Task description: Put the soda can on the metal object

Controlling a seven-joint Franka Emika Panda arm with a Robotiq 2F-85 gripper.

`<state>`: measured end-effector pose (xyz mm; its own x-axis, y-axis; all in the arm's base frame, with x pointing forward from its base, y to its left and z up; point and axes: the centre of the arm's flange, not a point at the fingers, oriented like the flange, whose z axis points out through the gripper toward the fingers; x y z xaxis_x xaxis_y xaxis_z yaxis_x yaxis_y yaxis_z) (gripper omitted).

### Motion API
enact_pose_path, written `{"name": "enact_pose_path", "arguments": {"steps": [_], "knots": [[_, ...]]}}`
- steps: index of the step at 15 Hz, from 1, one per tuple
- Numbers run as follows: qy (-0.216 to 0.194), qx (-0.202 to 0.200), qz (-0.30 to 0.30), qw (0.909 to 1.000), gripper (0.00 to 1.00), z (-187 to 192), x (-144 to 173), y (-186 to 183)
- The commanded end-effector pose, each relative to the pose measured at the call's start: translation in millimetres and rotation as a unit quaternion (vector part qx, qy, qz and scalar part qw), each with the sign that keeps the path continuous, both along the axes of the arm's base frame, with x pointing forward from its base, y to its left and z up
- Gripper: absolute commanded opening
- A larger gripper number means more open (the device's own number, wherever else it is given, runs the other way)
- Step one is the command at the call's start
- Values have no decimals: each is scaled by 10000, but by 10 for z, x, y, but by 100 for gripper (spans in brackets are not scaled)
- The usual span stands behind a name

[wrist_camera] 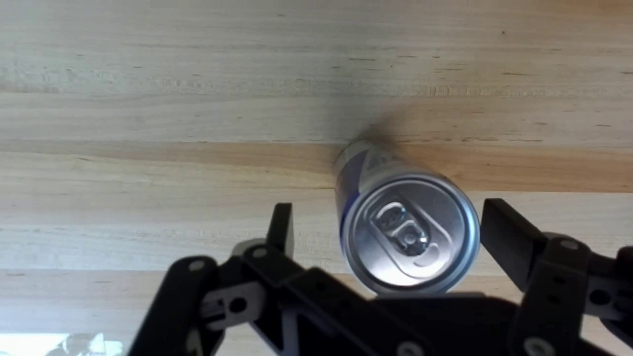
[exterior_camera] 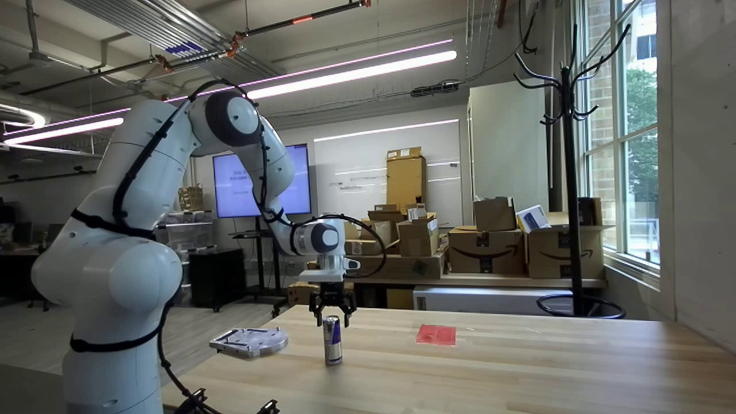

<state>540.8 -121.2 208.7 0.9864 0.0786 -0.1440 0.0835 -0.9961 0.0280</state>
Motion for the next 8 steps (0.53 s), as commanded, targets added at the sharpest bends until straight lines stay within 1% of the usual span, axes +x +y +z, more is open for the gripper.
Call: {"name": "enact_pose_path", "arguments": {"steps": [1,2,5,6,7,8], "knots": [[-59,98,103,9999,72,16,-25,3],[-58,92,118,9999,69,13,-34,7],[-50,86,129,9999,44,9,-62,6],[-56,77,123,9999,37,28,-77,1],[-71,56,118,9999,33,65,-86,-5],[-110,41,114,9999,33,131,-104,-8]]}}
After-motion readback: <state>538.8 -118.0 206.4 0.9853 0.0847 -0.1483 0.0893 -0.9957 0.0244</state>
